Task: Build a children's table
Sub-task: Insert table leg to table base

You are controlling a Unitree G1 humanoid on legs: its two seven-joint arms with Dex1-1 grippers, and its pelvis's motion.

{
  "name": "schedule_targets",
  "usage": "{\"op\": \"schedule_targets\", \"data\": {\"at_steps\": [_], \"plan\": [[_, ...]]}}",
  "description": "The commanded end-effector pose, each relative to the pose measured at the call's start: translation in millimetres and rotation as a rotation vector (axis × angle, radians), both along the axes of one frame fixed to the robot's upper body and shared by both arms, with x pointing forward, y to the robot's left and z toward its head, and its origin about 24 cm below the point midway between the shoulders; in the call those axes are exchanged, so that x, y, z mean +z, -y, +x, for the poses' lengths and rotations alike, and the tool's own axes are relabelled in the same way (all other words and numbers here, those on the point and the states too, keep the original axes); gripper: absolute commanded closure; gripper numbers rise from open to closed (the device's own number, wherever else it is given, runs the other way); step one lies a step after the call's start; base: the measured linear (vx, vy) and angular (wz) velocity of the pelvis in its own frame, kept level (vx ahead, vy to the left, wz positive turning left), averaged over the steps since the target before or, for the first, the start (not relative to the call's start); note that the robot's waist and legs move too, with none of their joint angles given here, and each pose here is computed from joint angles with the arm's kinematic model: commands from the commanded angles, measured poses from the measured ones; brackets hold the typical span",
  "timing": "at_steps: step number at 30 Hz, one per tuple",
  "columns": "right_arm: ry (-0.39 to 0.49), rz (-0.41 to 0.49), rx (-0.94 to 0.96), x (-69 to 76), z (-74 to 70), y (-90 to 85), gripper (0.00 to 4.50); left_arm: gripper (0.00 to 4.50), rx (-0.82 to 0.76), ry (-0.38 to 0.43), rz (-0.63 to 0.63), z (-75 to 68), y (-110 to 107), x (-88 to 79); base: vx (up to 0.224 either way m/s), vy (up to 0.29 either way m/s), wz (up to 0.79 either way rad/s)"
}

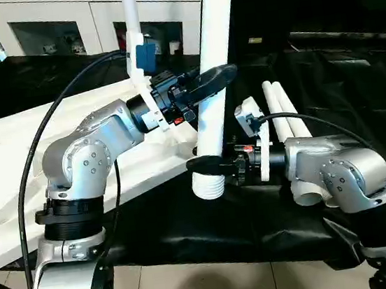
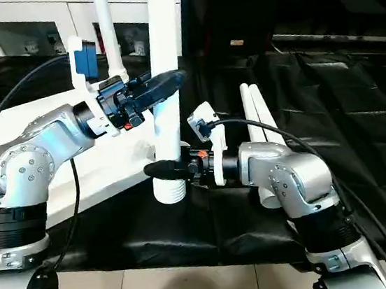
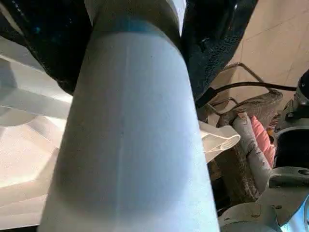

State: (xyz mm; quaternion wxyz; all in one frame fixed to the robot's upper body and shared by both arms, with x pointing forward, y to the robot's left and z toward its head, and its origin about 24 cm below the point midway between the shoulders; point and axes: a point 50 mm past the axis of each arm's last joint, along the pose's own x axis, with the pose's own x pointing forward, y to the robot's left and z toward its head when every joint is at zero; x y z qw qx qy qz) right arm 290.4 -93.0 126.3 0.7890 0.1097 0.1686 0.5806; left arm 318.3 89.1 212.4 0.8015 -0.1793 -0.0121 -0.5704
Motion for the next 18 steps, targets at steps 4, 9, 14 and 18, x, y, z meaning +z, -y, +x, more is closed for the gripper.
{"op": "schedule_targets", "data": {"at_steps": [4,9,14,18], "plan": [[0.021,-0.021,-0.026,-0.3,1.8,4.5,2.55,2.71,-0.050,0.038,-0.002,-5.0,5.2,5.9,0.000,0.000,0.00],[0.040,-0.021,-0.055,0.3,6.8,4.1,1.86,2.71,-0.057,0.040,0.009,-6.4,4.7,4.1,0.000,0.000,0.00],[0.058,-0.028,-0.069,2.2,9.4,4.8,1.59,2.71,-0.061,0.045,0.022,-6.8,4.4,3.3,0.000,0.000,0.00],[0.066,-0.031,-0.065,2.9,9.5,5.8,1.46,2.71,-0.064,0.046,0.025,-7.0,3.8,2.7,0.000,0.000,0.00]]}}
